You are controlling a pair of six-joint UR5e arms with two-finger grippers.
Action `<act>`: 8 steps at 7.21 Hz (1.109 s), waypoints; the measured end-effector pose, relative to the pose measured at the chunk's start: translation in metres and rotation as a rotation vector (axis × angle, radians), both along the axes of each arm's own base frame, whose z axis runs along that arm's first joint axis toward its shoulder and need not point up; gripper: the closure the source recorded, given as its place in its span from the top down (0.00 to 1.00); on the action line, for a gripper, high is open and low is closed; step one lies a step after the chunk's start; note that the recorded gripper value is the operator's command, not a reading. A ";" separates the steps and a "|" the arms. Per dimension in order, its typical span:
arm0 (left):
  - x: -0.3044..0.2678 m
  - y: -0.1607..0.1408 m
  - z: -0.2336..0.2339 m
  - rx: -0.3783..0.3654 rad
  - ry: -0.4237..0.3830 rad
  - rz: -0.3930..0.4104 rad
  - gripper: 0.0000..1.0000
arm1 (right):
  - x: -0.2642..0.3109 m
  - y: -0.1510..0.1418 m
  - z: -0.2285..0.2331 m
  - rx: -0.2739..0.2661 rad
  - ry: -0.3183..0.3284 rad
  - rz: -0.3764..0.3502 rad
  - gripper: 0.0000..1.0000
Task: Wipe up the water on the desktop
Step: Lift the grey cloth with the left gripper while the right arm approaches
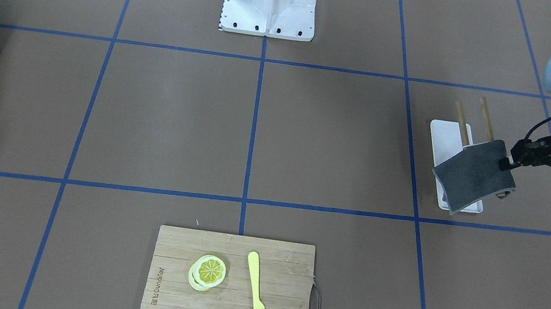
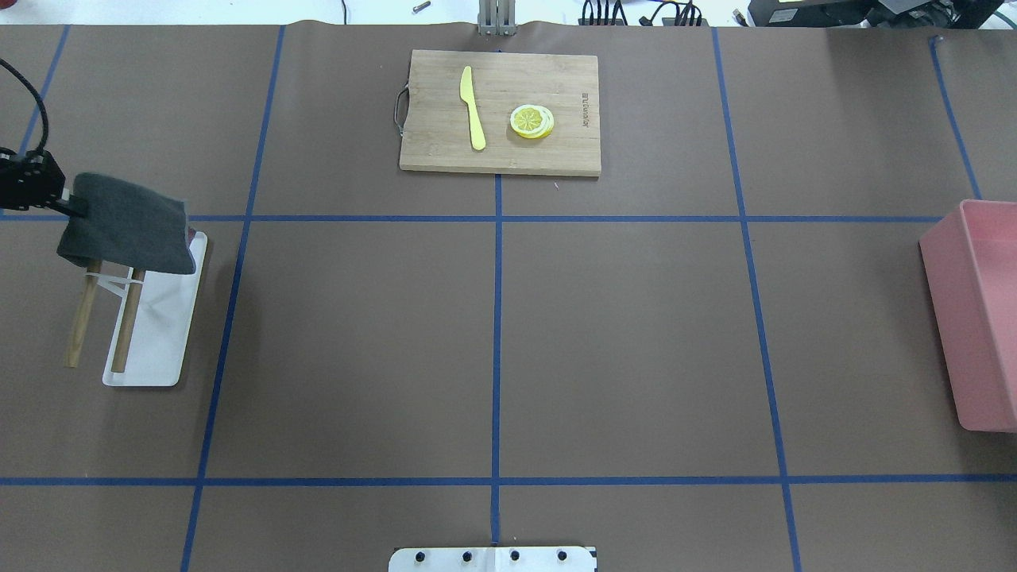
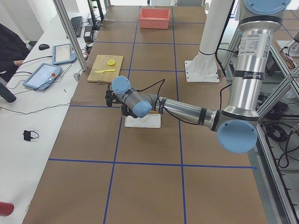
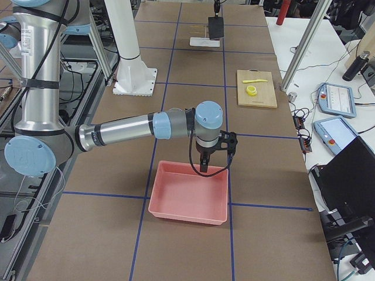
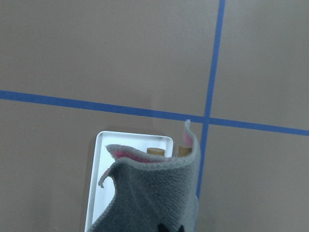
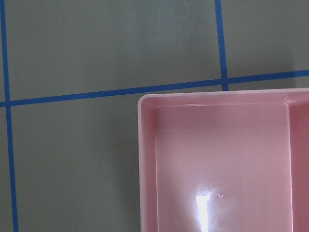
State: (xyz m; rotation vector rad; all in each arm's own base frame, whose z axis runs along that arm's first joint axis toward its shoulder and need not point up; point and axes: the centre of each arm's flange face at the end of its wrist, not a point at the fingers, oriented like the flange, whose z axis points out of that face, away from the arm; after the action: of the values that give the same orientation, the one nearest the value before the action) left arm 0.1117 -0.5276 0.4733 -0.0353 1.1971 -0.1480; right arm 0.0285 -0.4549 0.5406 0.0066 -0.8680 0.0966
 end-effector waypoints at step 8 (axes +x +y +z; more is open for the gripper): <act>0.047 -0.055 -0.174 -0.485 0.094 -0.254 0.00 | -0.132 -0.039 -0.201 0.459 -0.113 -0.254 1.00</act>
State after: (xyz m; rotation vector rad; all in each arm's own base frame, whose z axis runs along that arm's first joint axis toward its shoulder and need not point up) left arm 0.1590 -0.5827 0.2991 -0.3181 1.2334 -0.6635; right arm -0.1039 -0.4937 0.3394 0.3217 -0.9813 -0.3439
